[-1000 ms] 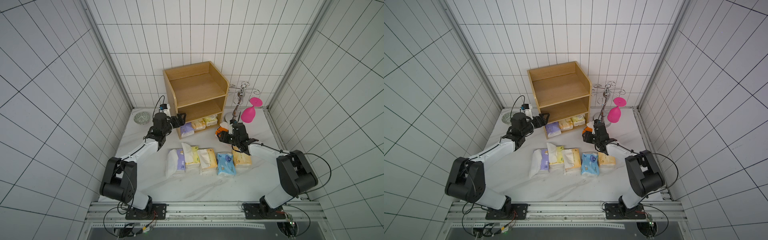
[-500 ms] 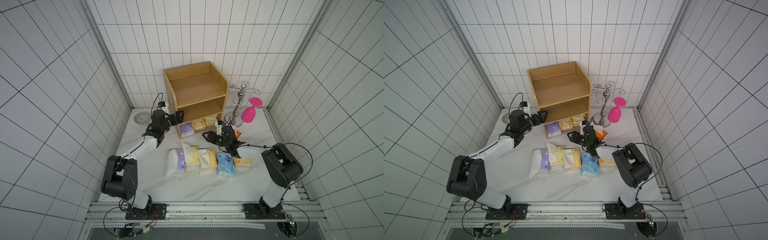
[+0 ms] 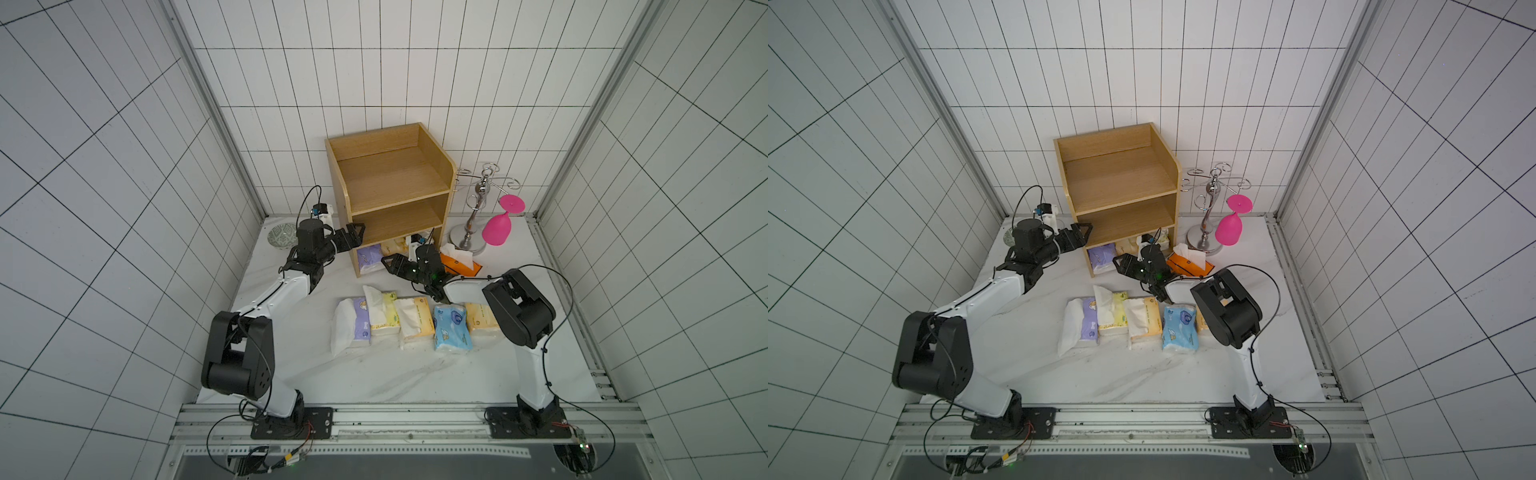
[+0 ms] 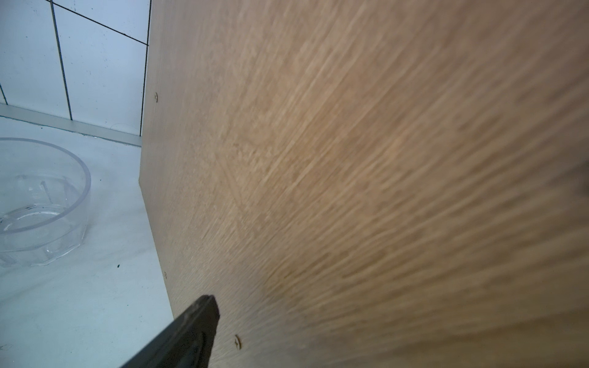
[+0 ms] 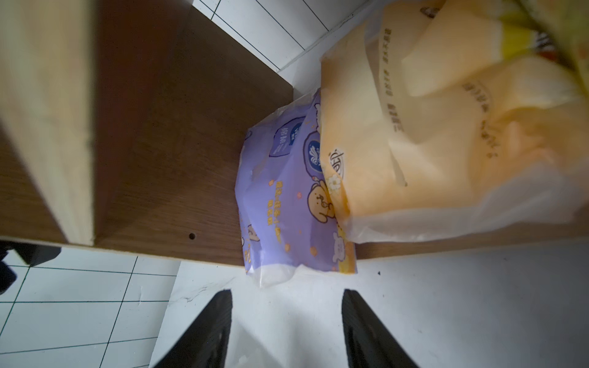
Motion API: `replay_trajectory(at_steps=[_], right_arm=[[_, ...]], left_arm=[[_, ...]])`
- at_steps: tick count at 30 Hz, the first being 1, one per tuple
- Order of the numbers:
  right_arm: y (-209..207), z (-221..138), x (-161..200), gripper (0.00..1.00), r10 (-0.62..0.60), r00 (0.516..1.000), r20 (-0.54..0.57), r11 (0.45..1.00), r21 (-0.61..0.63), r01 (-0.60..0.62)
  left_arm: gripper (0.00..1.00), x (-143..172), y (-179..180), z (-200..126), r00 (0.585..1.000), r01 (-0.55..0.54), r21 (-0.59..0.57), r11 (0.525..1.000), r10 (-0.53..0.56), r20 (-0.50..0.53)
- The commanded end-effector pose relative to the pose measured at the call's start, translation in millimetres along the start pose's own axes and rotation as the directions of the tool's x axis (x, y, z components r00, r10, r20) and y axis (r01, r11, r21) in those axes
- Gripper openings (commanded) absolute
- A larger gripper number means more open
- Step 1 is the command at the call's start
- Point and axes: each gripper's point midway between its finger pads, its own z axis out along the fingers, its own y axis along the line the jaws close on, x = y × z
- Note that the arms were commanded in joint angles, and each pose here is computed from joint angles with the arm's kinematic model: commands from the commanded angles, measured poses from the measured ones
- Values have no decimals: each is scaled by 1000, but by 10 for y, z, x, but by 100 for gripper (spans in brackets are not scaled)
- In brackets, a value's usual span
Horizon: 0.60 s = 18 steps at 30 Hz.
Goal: Remove the tissue boxes from the shelf
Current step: Adjust the shelf at the center of the board.
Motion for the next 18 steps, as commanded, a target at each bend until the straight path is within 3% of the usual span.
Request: replay_trajectory(at_steps=[1,13,18], right_arm=[[8,135,-63,59,-28,999,22,999,28,28],[-42,402,-64,61,-80,997,21,996,46,79],[-27,453,-18,55,-91,996,8,995,38,90]], left_arm=[[95,-51,100,-41,1000,3,-18,1000,-3,7],[95,-9,55,-54,1000,18,19,1000,-18,-12],[95,8,49,-64,1000,23,23,999,-22,-17]])
